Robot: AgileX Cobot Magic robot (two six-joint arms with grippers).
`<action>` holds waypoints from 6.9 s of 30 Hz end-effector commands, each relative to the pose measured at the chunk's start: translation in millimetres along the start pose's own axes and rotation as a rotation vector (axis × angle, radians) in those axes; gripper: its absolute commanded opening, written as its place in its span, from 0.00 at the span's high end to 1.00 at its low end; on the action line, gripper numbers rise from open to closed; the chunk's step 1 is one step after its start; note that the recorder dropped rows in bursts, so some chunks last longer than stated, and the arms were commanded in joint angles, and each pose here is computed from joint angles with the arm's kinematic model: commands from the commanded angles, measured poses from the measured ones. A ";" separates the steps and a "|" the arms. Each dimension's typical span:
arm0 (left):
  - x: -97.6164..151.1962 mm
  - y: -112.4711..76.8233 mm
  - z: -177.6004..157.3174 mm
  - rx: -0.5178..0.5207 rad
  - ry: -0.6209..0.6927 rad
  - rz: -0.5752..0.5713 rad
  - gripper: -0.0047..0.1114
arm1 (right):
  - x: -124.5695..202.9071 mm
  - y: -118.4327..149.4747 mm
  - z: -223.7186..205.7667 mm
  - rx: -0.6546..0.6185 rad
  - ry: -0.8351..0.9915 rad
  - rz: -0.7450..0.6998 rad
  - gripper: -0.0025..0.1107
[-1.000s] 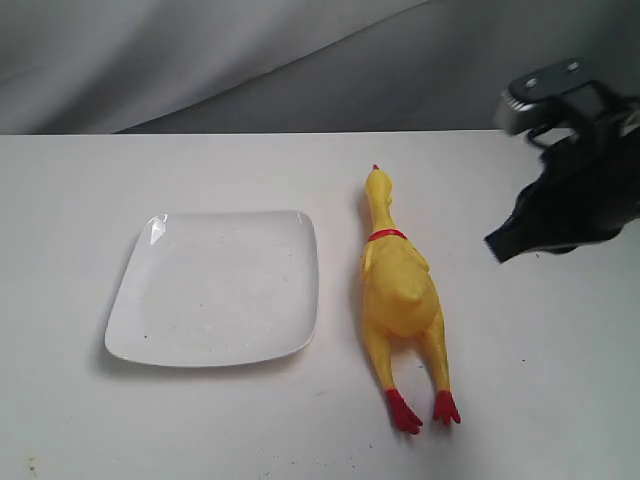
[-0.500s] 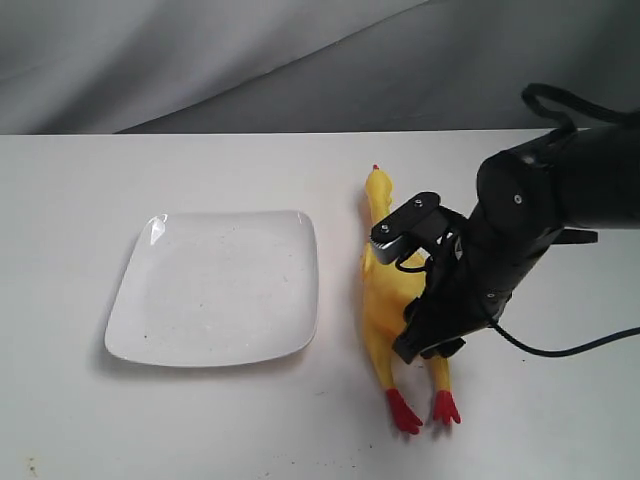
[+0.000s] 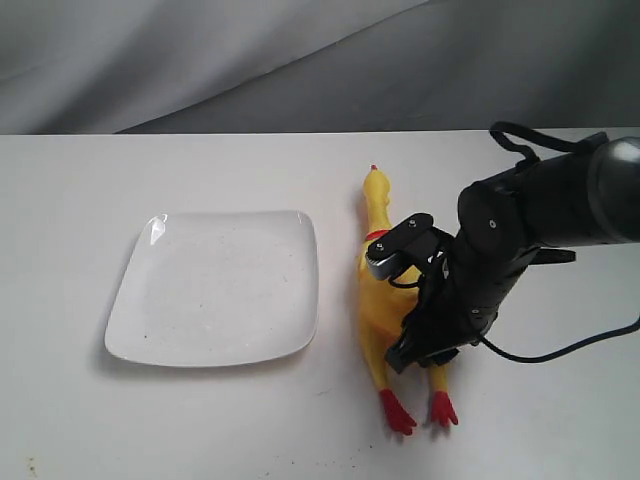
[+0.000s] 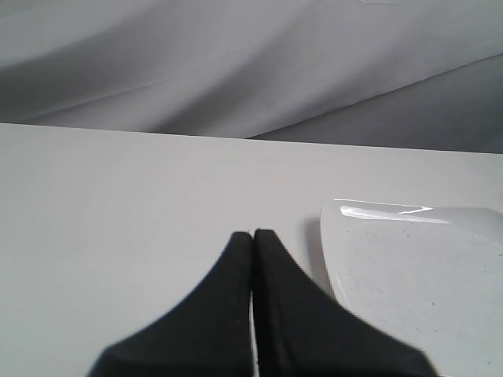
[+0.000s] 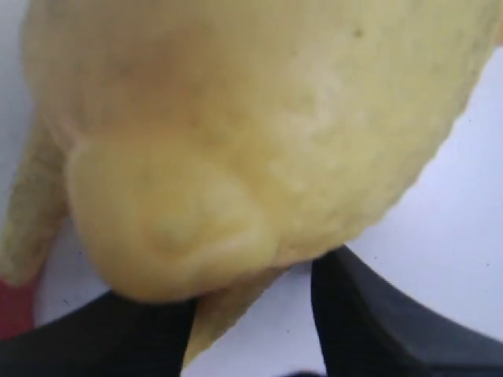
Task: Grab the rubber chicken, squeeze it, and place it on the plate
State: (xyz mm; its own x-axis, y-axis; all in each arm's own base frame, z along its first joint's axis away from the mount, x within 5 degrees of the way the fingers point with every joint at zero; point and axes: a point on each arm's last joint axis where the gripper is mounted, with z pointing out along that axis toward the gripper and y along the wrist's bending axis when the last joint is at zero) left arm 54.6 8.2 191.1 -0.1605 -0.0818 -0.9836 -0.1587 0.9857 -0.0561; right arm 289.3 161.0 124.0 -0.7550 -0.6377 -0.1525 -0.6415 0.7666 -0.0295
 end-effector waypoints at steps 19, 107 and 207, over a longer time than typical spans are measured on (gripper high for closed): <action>1.3 -0.1 0.2 0.002 -0.001 -0.009 0.95 | 46.3 -7.1 -193.3 0.311 -0.367 -0.230 0.98; -107.9 -125.1 34.2 0.943 -0.620 1.287 0.34 | 21.5 51.4 -214.9 -0.382 -0.496 -0.357 0.98; -90.5 -133.4 61.3 0.971 -0.408 1.184 0.96 | 16.2 54.2 -205.3 -0.441 -0.468 -0.363 0.98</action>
State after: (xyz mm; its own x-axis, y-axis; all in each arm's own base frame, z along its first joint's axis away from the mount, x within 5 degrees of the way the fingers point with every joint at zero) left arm 149.8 -105.3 277.0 0.5612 0.6659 -0.4915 0.5228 0.1751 0.8343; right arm 210.2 174.4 316.8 -0.4093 -0.7133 -0.5688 -0.9124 0.3229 0.2516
